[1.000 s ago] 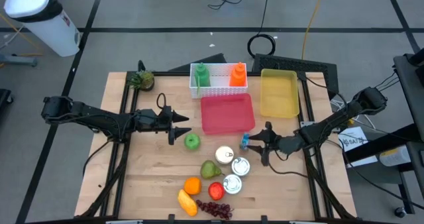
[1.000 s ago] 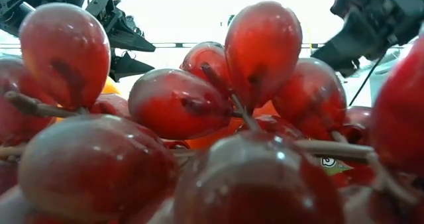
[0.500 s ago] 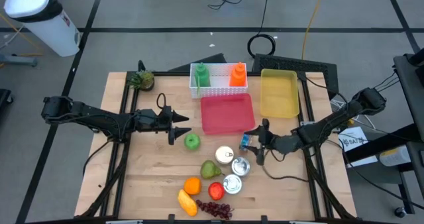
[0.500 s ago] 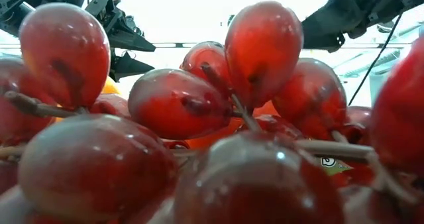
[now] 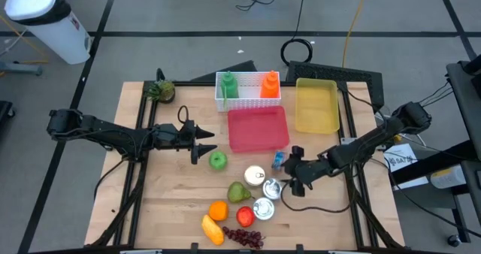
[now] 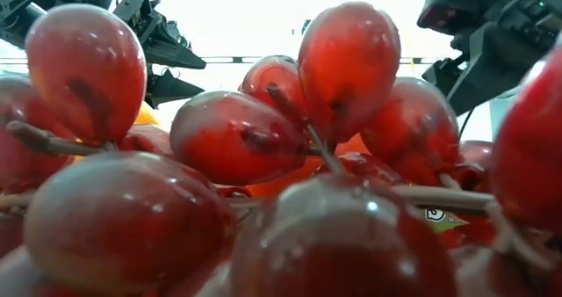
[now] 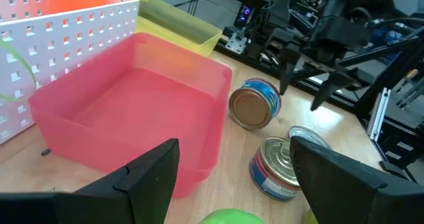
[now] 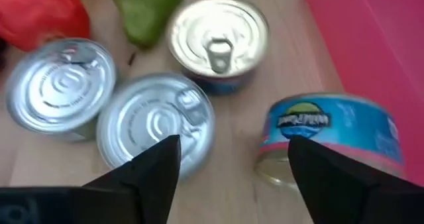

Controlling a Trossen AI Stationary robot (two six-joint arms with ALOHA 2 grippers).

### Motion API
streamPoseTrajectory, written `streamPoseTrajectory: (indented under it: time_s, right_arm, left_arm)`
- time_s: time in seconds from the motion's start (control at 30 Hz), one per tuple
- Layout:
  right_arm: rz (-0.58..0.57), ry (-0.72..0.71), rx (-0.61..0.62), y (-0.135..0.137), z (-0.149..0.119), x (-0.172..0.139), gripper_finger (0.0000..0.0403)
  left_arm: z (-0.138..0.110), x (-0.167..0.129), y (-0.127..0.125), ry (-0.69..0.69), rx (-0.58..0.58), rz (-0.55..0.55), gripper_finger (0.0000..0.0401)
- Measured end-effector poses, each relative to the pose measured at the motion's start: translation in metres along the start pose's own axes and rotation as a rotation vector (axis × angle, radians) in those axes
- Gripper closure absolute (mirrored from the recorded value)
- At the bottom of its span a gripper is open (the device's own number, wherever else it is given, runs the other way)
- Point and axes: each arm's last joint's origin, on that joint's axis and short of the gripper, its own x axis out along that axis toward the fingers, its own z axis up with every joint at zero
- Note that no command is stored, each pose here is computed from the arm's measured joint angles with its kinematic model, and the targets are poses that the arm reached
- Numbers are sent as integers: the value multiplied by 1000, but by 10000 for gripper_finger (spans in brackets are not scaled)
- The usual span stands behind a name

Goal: Pick & Place Food Item
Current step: Put the right blue and pink tuna can into the yellow bin

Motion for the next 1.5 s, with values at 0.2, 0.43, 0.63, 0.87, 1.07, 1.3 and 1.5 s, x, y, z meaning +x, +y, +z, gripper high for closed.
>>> streamPoseTrajectory:
  time_s: [0.2, 0.43, 0.63, 0.87, 1.07, 1.3, 1.5]
  right_arm:
    - [-55, 96, 63, -6, -9, -4, 160]
    - [-152, 175, 135, -13, -19, -8, 172]
    - [-213, 87, 143, -14, -14, -8, 174]
    - [-236, 9, 168, -15, -7, -6, 174]
    - [-263, 25, 160, -21, -7, -1, 173]
    - [-242, 29, 155, -20, -5, 14, 163]
    - [-234, 11, 138, -17, -4, 26, 136]
  left_arm:
    - [-1, 0, 0, 5, 1, 3, 100]
    - [0, 0, 0, 5, 1, 3, 100]
    - [-1, 0, 0, 5, 1, 2, 100]
    - [0, 0, 0, 3, 0, 2, 100]
    - [0, 0, 0, 1, 0, 0, 100]
    - [0, 0, 0, 1, -2, 0, 100]
    - [0, 0, 0, 1, -5, 0, 100]
